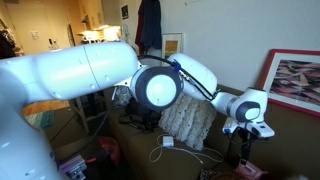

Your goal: Move the brown bag to the left

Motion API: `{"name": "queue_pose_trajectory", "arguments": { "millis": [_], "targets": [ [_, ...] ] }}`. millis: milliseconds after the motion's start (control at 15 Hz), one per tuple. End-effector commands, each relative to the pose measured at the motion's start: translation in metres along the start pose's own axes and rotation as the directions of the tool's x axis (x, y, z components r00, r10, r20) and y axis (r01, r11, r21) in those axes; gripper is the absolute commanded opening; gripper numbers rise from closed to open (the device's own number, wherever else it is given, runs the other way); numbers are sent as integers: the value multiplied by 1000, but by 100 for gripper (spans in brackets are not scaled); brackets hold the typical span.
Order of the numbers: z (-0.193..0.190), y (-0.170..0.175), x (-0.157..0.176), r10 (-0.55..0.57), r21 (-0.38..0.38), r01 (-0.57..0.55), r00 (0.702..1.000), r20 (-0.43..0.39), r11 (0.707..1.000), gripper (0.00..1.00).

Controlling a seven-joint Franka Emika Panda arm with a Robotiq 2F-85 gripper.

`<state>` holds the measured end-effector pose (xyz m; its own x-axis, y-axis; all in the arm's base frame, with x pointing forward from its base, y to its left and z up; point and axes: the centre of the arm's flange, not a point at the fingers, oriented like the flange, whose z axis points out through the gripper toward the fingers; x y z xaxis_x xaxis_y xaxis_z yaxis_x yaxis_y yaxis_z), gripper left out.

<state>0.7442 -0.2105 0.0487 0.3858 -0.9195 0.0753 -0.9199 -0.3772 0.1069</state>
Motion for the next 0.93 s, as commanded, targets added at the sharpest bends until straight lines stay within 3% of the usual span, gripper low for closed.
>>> {"name": "queue_pose_trajectory", "arguments": {
  "millis": [0,333,867],
  "targets": [
    [30,-12,9,49,-39,-50,999,-10,998,100],
    [50,-8,19,135,-39,-136,990,-32,990,100],
    [43,-4,68,259,-58,-264,962,-83,963,100]
  ]
}}
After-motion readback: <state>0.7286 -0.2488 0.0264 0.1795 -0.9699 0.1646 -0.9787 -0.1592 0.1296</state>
